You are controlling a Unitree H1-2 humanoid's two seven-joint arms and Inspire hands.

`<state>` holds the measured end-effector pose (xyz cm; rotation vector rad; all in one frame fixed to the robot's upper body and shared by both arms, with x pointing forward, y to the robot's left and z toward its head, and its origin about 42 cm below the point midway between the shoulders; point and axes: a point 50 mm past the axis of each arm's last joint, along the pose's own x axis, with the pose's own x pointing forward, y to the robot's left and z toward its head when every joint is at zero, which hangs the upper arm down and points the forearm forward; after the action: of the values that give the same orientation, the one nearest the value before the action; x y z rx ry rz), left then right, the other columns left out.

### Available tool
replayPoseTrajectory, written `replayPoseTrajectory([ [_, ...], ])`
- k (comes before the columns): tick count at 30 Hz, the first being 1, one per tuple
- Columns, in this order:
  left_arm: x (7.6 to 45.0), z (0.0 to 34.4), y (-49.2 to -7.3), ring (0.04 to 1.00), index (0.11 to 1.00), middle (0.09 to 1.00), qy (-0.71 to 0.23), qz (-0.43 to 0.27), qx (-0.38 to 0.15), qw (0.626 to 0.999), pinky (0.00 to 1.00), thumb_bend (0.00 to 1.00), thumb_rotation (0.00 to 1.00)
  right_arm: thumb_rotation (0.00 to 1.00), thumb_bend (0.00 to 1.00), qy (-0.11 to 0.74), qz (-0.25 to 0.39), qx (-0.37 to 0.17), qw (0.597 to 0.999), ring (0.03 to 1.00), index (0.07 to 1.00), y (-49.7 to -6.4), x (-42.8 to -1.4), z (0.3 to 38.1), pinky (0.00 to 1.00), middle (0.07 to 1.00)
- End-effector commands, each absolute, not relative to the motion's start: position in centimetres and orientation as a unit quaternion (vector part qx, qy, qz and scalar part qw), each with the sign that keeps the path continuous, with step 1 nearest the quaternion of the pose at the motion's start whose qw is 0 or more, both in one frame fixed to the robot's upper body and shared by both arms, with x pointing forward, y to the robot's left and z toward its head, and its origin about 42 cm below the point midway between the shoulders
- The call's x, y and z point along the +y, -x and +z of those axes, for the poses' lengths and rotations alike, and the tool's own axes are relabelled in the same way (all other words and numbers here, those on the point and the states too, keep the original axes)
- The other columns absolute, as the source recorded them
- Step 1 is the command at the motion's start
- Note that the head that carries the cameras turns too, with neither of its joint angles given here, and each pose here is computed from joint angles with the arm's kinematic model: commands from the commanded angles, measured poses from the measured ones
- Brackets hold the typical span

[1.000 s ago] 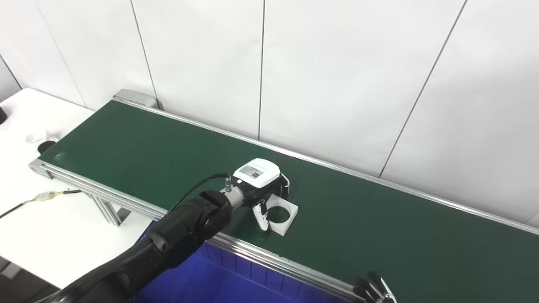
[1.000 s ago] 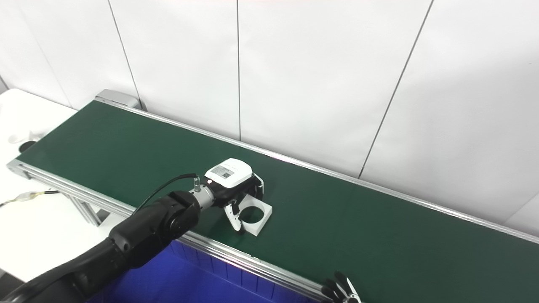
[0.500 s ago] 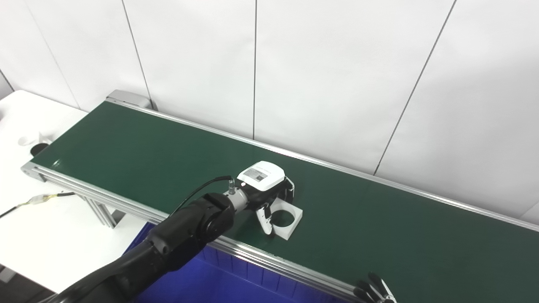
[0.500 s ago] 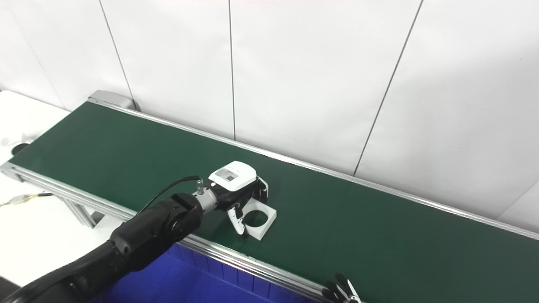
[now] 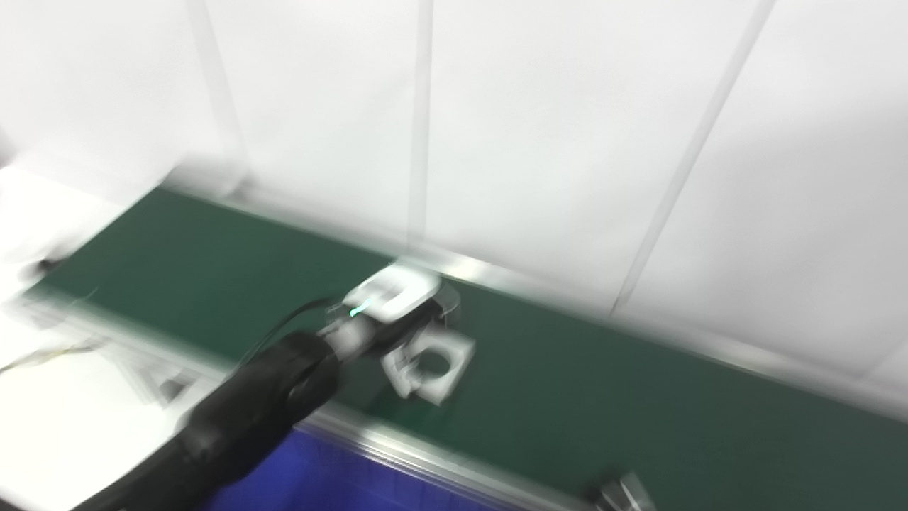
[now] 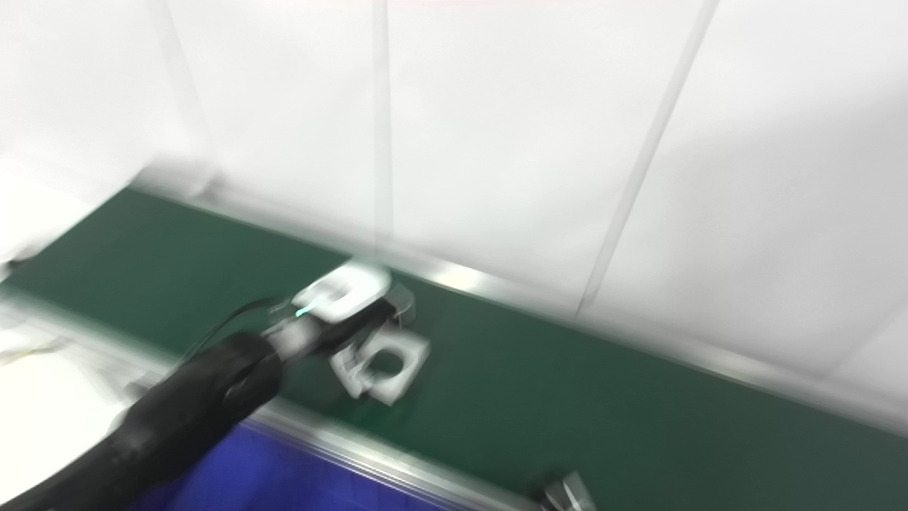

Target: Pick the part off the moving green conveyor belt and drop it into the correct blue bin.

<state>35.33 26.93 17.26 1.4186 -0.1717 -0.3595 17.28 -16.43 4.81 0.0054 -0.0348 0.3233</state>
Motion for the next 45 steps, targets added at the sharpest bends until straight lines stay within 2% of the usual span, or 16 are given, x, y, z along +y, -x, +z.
replayPoseTrajectory([
  [1, 27.1, 19.4, -35.3, 0.508, 0.494, 0.473, -0.648, -0.146, -0.102, 0.74, 0.53, 0.52, 0.0, 0.37, 0.65, 0.0, 0.163, -0.052, 0.985, 0.82, 0.917, -17.8, -16.9, 5.9, 0.73, 0.846],
  [10, 27.5, 21.7, -33.3, 0.513, 0.488, 0.487, -0.654, -0.136, -0.125, 0.734, 0.54, 0.52, 0.0, 0.38, 0.65, 0.0, 0.164, -0.052, 0.985, 0.82, 0.916, -18.0, -17.0, 5.7, 0.73, 0.845],
  [13, 27.5, 22.2, -32.8, 0.534, 0.48, 0.498, -0.656, -0.131, -0.133, 0.731, 0.57, 0.52, 0.0, 0.38, 0.66, 0.0, 0.164, -0.052, 0.985, 0.823, 0.915, -18.1, -17.1, 5.7, 0.73, 0.847],
  [17, 27.7, 22.5, -32.4, 0.517, 0.487, 0.488, -0.656, -0.13, -0.135, 0.731, 0.55, 0.52, 0.0, 0.37, 0.66, 0.002, 0.164, -0.052, 0.985, 0.82, 0.914, -18.1, -17.1, 5.7, 0.73, 0.846],
  [28, 27.3, 22.9, -30.2, 0.456, 0.504, 0.452, -0.614, -0.149, -0.13, 0.764, 0.5, 0.52, 0.0, 0.36, 0.65, 0.004, 0.165, -0.052, 0.985, 0.817, 0.913, -17.9, -17.2, 6.0, 0.72, 0.846],
  [31, 26.9, 23.0, -29.2, 0.472, 0.498, 0.464, -0.604, -0.151, -0.13, 0.771, 0.52, 0.52, 0.0, 0.36, 0.65, 0.004, 0.165, -0.052, 0.985, 0.82, 0.914, -17.9, -17.3, 6.1, 0.73, 0.847],
  [37, 26.1, 23.3, -27.3, 0.443, 0.5, 0.446, -0.595, -0.154, -0.132, 0.778, 0.49, 0.52, 0.0, 0.37, 0.65, 0.003, 0.163, -0.052, 0.985, 0.821, 0.914, -17.8, -17.5, 6.3, 0.73, 0.846],
  [41, 25.9, 23.4, -26.4, 0.475, 0.494, 0.466, -0.598, -0.155, -0.132, 0.776, 0.52, 0.52, 0.0, 0.39, 0.66, 0.005, 0.163, -0.053, 0.985, 0.82, 0.915, -17.7, -17.6, 6.4, 0.73, 0.846],
  [45, 25.8, 23.6, -25.2, 0.438, 0.497, 0.449, -0.596, -0.16, -0.13, 0.776, 0.47, 0.52, 0.0, 0.4, 0.66, 0.006, 0.163, -0.053, 0.985, 0.82, 0.915, -17.8, -17.7, 6.6, 0.73, 0.845],
])
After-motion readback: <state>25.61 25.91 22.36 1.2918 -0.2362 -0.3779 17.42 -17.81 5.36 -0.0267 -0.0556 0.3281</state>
